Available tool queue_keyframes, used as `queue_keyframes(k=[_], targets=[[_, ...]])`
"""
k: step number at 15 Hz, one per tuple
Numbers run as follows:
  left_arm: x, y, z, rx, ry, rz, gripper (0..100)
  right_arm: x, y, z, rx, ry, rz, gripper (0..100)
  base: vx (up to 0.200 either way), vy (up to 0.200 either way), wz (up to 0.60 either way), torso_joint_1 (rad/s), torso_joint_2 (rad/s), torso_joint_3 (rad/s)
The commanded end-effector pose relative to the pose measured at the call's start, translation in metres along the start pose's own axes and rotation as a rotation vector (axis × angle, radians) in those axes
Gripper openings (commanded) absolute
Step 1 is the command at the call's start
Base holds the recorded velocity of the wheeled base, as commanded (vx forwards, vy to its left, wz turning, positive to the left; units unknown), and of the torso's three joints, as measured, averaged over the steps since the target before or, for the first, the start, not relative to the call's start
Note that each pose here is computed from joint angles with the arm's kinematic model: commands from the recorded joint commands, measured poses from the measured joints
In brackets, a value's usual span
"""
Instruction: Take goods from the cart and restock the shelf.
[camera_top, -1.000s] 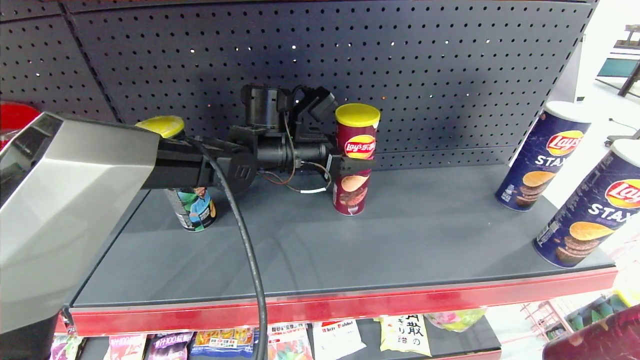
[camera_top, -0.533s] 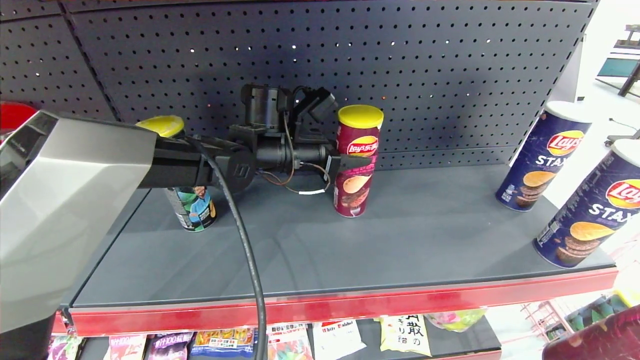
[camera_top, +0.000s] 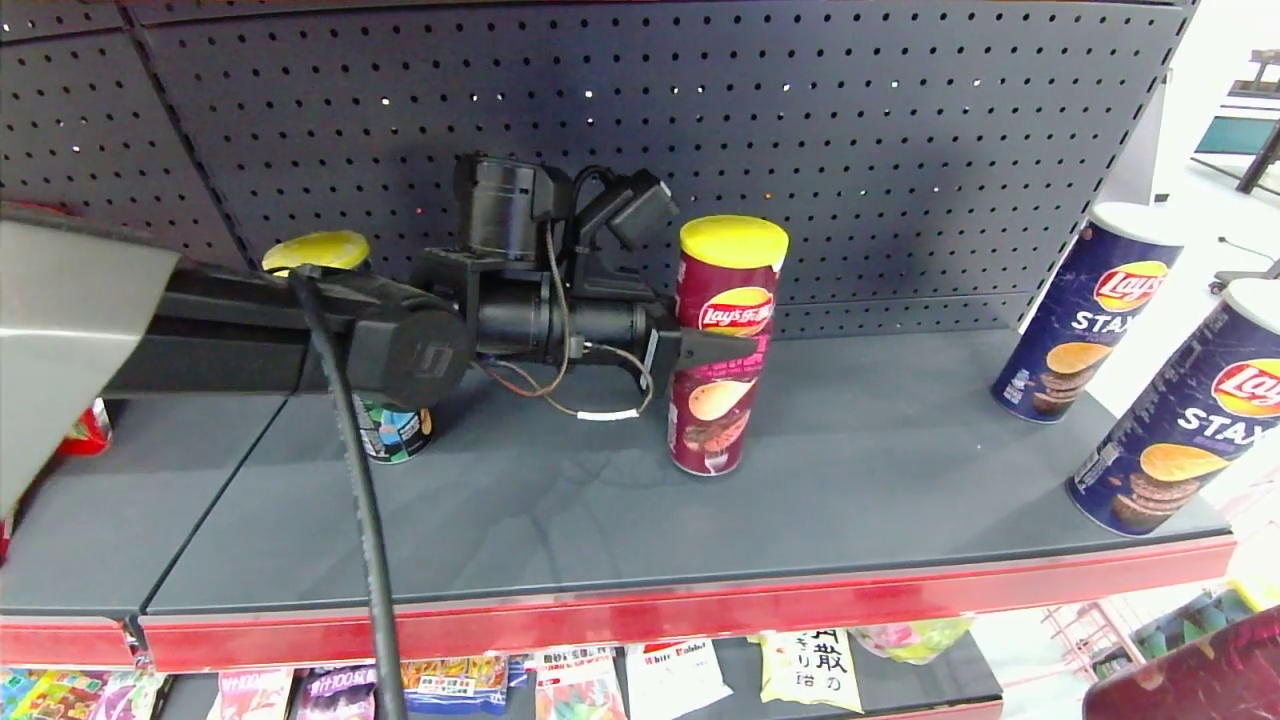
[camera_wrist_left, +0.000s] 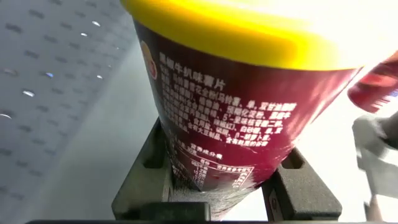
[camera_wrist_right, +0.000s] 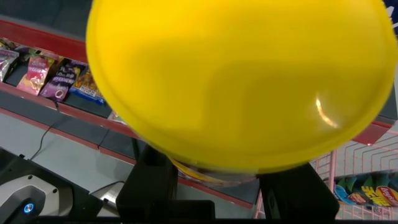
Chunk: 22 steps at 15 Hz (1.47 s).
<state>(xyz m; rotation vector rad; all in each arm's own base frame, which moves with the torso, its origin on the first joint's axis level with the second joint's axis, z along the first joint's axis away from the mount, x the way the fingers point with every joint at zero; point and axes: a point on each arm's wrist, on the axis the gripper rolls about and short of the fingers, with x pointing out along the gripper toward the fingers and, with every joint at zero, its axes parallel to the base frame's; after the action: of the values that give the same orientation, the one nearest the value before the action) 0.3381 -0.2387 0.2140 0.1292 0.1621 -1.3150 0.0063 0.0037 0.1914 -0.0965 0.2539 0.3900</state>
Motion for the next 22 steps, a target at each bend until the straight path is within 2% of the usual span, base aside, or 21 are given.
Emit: queue_keyframes(k=[1, 3, 6, 13, 22], targets=[[-0.019, -0.023, 0.006, 0.004, 0.005, -0.011, 0, 0.0, 0.0, 0.0, 0.0, 0.002, 0.002, 0, 0.0, 0.0, 0.0, 0.0, 0.0, 0.0], [-0.023, -0.031, -0.001, 0.001, 0.012, -0.019, 0, 0.0, 0.0, 0.0, -0.001, 0.001, 0.003, 0, 0.0, 0.0, 0.0, 0.0, 0.0, 0.0], [-0.021, -0.031, -0.013, 0.021, -0.011, -0.011, 0, 0.001, 0.0, 0.0, 0.0, 0.003, 0.003, 0, 0.0, 0.0, 0.0, 0.0, 0.0, 0.0], [-0.018, -0.038, -0.025, -0.001, 0.011, -0.029, 0, 0.002, 0.0, 0.002, 0.0, 0.009, 0.003, 0, 0.0, 0.0, 0.0, 0.0, 0.0, 0.0], [-0.015, -0.048, -0.029, -0.01, 0.028, -0.051, 0, 0.003, 0.0, 0.002, 0.001, 0.017, 0.004, 0, 0.0, 0.0, 0.0, 0.0, 0.0, 0.0]])
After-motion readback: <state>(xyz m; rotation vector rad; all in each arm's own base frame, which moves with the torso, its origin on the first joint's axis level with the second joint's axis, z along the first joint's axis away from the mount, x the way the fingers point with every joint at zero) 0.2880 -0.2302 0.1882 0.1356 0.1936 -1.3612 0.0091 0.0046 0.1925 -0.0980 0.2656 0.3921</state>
